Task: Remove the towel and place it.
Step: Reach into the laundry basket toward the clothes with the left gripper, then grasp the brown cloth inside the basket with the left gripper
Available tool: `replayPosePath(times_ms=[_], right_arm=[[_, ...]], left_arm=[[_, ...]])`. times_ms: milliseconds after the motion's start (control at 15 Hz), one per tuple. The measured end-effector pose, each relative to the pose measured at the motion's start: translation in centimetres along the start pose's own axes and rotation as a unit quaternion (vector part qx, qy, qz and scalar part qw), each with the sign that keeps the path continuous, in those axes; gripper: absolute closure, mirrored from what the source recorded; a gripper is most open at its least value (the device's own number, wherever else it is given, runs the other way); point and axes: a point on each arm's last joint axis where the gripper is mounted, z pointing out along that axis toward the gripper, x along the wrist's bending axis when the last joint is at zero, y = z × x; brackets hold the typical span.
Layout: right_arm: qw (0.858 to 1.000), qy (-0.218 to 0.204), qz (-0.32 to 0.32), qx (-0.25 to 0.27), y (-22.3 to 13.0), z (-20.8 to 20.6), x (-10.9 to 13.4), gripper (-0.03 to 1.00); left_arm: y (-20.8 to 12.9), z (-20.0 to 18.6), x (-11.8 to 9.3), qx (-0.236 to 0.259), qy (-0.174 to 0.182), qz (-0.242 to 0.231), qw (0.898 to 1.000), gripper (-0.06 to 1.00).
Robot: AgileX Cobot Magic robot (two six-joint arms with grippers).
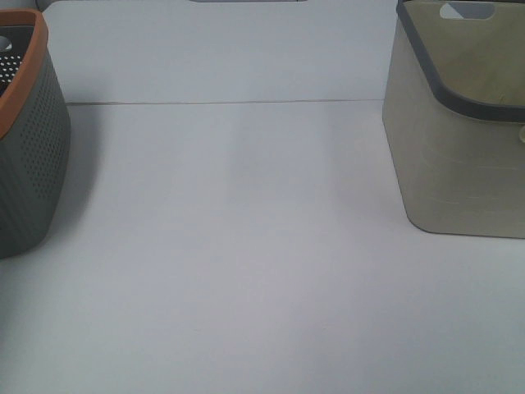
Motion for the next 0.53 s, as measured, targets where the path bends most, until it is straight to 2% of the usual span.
replayPosePath(times_ms=[200,333,400,533], right_arm=[[1.000,0.000,0.000,0.000,0.0,0.0,0.0,0.23],[1.000,0.000,0.000,0.000,0.0,0.0,0.0,0.23],[1.000,0.000,0.000,0.000,0.0,0.0,0.0,0.23],[1.000,0.000,0.000,0.000,0.0,0.0,0.0,0.23]], left_arm=[[0.5,2.5,-0.3,0.005,-0.008,0.018,1.000,0.05],[0.9,3.4,-0.3,-0.002,0.002,0.023,1.000,0.09],[1.4,3.9,-0.1,-0.009,0.019,0.032,0.999,0.15],[1.9,4.3,-0.3,-0.010,0.017,0.038,0.999,0.22]])
